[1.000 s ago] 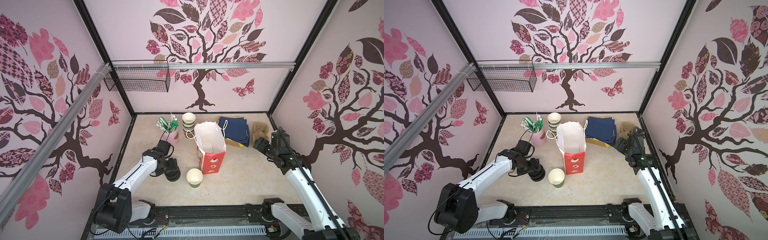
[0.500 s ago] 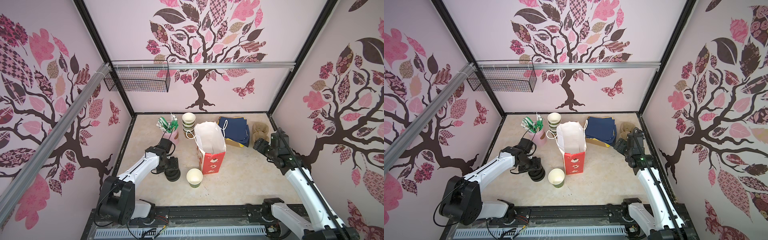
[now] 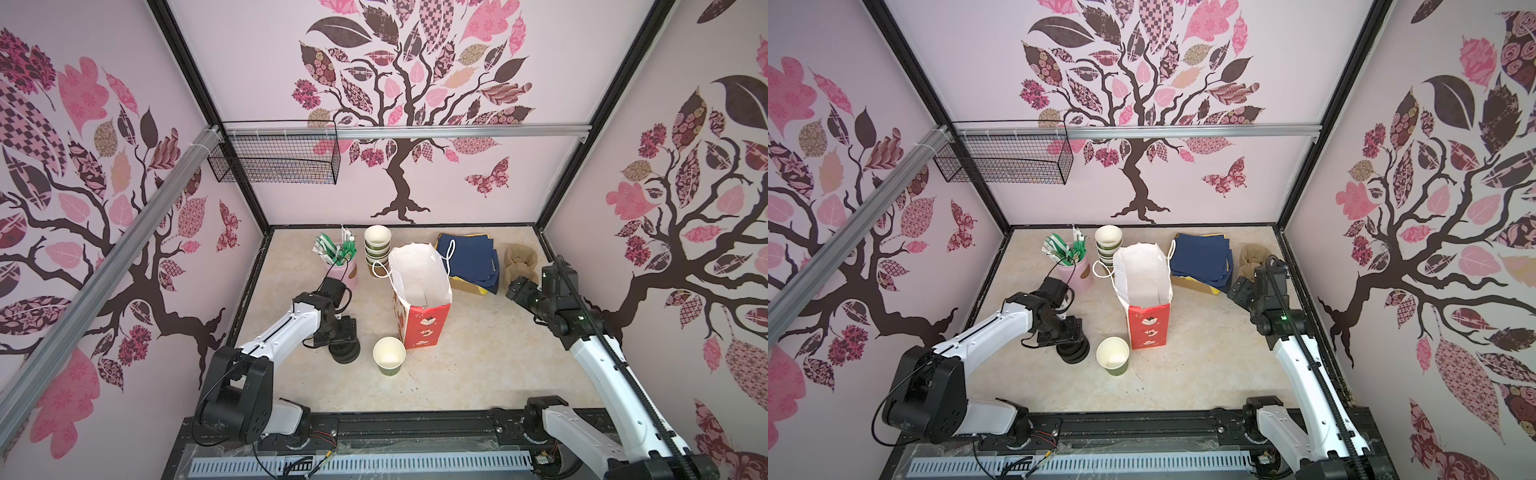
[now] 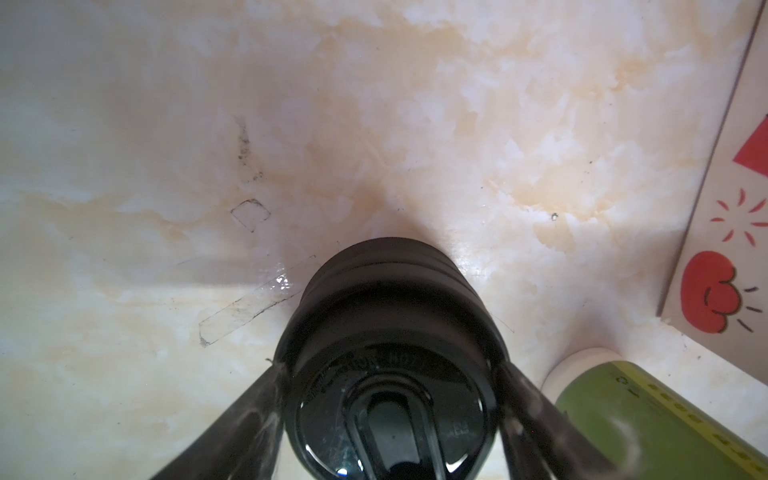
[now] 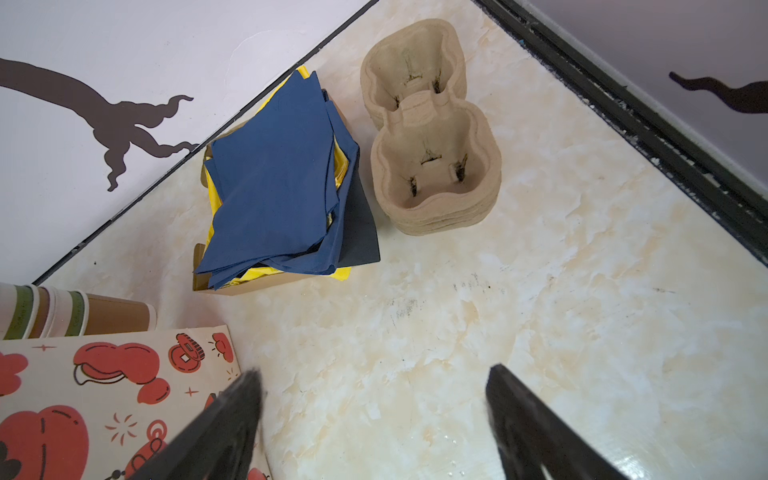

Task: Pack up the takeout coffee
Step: 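Move the left gripper over the black lid and grasp it, then carry the black lid with the left gripper over the white cup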

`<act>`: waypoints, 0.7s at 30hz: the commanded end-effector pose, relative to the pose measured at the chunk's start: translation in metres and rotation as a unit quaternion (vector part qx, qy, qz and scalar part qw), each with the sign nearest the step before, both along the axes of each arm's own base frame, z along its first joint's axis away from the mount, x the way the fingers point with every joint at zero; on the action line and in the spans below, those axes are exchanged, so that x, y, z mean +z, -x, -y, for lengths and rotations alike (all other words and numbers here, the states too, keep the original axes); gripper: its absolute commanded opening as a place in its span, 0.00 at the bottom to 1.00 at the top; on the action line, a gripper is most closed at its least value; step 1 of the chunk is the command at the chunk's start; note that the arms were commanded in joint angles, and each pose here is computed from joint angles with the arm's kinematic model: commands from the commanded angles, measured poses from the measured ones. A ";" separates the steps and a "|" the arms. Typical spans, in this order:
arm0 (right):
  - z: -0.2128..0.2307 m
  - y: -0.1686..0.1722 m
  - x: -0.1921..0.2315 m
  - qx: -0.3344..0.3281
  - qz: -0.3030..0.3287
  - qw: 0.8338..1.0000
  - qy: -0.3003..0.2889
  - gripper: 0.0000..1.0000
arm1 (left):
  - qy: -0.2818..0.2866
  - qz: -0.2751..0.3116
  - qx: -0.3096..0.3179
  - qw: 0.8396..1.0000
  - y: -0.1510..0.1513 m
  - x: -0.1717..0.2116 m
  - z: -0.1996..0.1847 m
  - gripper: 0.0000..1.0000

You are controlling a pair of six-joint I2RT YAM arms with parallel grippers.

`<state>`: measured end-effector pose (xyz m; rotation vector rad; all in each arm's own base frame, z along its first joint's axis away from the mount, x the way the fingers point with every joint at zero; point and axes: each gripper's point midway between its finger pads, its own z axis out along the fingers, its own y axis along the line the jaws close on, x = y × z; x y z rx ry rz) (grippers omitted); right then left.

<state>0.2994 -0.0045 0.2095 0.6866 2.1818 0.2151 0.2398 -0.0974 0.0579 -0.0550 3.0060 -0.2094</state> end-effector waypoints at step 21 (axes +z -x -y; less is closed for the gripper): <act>0.002 0.003 0.012 -0.003 0.014 1.000 0.006 0.87 | 0.009 0.055 0.029 0.998 0.002 0.041 0.002 0.70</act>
